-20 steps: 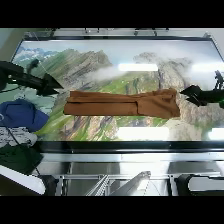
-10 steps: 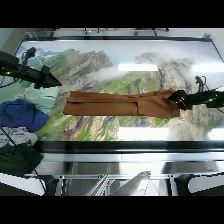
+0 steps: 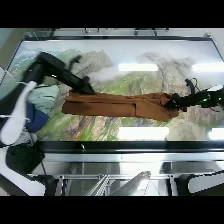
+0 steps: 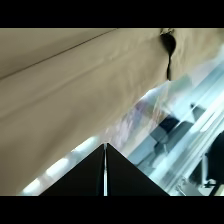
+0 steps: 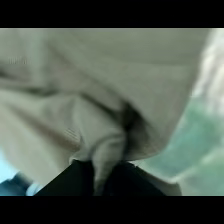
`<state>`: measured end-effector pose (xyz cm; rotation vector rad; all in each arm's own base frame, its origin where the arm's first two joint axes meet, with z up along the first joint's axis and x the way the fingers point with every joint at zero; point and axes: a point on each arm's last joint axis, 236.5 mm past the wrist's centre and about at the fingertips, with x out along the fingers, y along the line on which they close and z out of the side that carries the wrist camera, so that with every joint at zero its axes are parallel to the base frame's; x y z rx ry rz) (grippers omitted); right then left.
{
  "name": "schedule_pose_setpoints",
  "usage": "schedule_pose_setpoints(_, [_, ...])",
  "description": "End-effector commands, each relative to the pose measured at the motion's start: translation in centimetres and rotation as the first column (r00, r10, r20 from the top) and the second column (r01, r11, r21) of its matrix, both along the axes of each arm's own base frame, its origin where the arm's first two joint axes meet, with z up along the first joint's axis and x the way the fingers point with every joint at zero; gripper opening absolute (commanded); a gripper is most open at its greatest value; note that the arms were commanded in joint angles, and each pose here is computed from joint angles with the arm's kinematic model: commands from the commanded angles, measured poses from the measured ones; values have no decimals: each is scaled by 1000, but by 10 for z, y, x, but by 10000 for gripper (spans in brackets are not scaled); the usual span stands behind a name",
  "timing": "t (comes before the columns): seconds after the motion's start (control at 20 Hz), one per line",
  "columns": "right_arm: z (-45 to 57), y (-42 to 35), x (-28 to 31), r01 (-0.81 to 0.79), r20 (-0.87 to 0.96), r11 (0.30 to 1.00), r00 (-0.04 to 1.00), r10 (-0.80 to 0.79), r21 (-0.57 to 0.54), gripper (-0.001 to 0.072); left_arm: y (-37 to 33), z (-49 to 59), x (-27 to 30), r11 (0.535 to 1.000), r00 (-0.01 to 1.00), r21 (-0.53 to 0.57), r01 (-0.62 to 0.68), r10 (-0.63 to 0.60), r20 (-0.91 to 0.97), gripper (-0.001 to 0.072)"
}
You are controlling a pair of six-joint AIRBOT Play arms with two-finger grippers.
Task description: Fold the shirts.
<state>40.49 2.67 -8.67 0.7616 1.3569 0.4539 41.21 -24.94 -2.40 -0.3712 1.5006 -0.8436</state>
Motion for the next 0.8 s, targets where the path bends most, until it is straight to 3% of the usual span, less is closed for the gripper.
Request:
schedule_pose_setpoints(0.0, [47,-6,-2,-36,51,998,998,33,53,14,-79,-50,-21,996,996,21,92,-92,4,30])
schedule_pose_setpoints(0.55, [126,-29,-32,-119,115,970,989,96,211,14,-190,-103,-54,987,979,35,154,-148,-139,29])
schedule_pose_setpoints(0.75, [182,-36,-18,-115,229,948,972,46,297,14,-234,-51,-60,976,982,-187,114,-139,-127,29])
